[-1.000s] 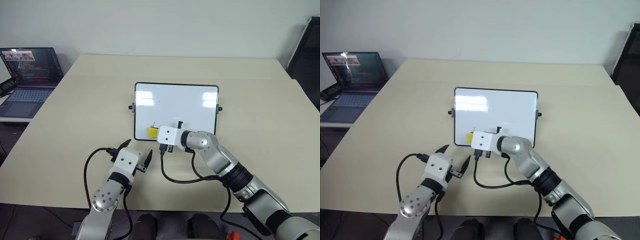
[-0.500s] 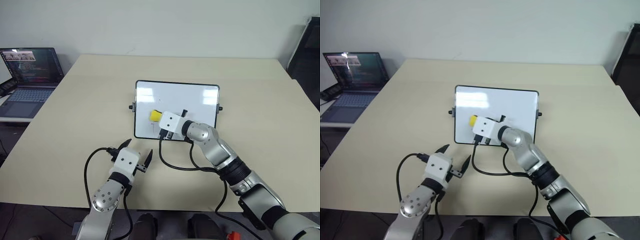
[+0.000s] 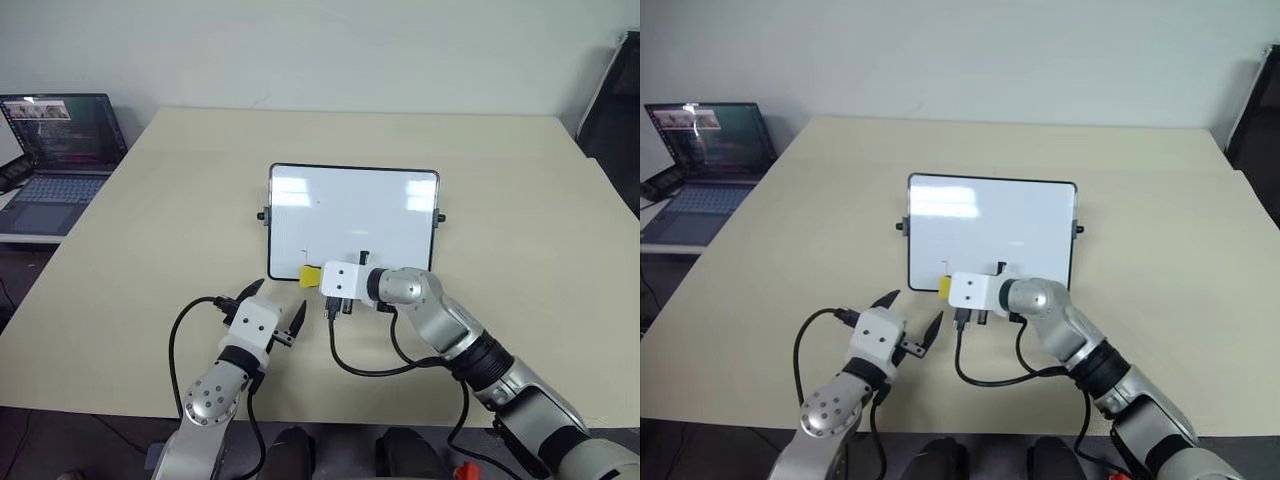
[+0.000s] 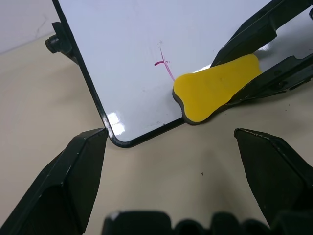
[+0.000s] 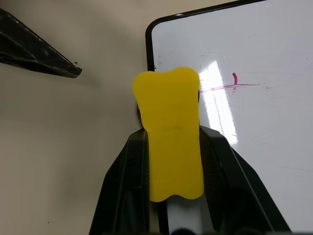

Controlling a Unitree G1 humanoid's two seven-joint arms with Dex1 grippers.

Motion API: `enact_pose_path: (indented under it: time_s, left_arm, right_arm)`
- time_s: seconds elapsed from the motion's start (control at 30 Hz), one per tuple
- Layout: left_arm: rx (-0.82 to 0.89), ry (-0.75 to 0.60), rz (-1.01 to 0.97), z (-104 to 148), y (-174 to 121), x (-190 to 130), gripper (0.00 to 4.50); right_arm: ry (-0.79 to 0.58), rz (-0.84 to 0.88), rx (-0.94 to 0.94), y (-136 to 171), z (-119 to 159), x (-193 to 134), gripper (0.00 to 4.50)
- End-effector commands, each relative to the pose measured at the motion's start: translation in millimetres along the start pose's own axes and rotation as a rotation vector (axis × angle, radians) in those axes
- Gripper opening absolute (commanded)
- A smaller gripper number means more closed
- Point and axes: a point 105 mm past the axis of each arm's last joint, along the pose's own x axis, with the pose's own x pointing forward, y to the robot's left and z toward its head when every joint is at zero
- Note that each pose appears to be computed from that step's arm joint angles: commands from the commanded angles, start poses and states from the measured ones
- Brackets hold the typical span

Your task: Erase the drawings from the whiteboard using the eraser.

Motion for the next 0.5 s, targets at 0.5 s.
enact_pose_path:
  time_s: [0.5]
  left_arm:
    - [0.004,-0.05,0.005,11.4,-2.2,1.1,4.5]
  right_arm:
    - [0.04,-0.301,0.012,-73.4,2.3,3.0,1.12]
